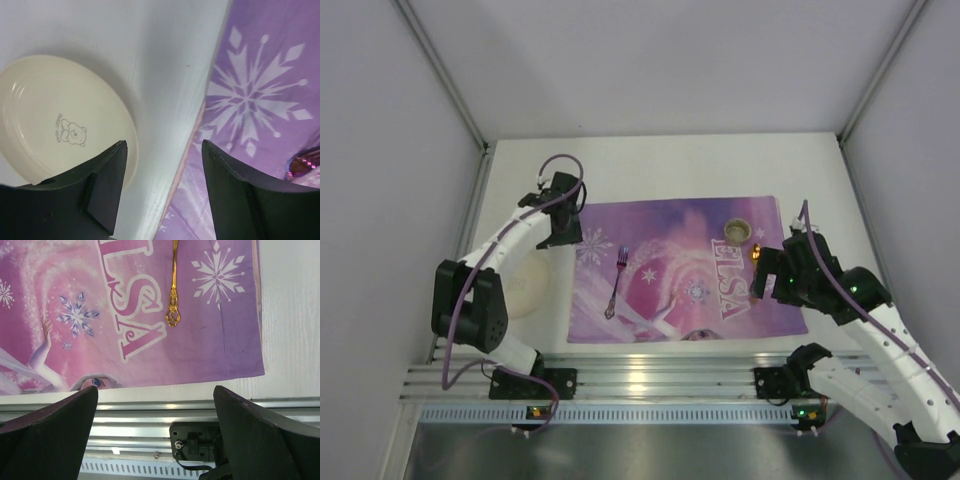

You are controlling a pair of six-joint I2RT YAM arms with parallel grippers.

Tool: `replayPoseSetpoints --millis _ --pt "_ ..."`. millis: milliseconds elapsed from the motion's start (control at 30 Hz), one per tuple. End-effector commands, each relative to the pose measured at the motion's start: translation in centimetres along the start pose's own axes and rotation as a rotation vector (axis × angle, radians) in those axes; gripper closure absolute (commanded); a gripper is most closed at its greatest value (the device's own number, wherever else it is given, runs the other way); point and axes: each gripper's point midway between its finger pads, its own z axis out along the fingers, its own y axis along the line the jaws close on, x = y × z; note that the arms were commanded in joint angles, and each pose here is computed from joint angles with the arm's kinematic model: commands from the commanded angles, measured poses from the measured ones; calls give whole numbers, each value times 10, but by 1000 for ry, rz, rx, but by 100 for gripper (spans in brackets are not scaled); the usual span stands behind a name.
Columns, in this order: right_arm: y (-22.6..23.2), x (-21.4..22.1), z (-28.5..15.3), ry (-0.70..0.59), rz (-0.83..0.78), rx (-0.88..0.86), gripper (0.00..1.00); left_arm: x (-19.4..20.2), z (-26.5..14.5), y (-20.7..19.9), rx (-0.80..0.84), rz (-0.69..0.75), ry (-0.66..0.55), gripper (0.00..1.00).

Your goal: Set the dinner table for one person

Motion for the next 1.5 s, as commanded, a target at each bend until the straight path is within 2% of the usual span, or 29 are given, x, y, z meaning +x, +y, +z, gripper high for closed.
replayPoseSetpoints --millis 0,433,533,633,667,800,867,900,1100,1233,1300,1333,1467 --pt "4 -10 0 -42 3 -22 0 23 0 31 -123 35 40 34" --pt "5 -8 0 -36 -11 -33 0 69 29 49 -202 18 131 38" --pt "4 -8 1 -33 -15 -33 0 78 41 50 -214 16 157 45" --pt "4 -8 1 -31 -20 -32 0 80 50 52 -221 0 173 58" --pt "5 -8 0 -32 -21 -34 0 82 53 52 -229 1 186 68" --pt "5 -6 2 -24 -24 -34 0 80 60 56 -233 -11 198 86" --pt "5 -6 2 -21 -27 -34 0 80 63 61 -238 -19 200 92" --pt "5 -6 2 -21 -26 -32 0 80 64 64 -238 -29 207 100" --pt "3 -6 1 -26 -21 -30 0 62 57 69 -255 -32 180 100" --pt "3 -7 1 -30 -19 -29 0 13 31 67 -253 -58 88 100" --pt "4 -7 2 -26 -21 -28 0 1 17 63 -251 -44 70 100" --pt "4 -7 2 -26 -19 -28 0 -17 7 59 -243 -53 28 100" --pt "6 -8 3 -20 -23 -31 0 -44 -25 36 -212 -12 -53 100"
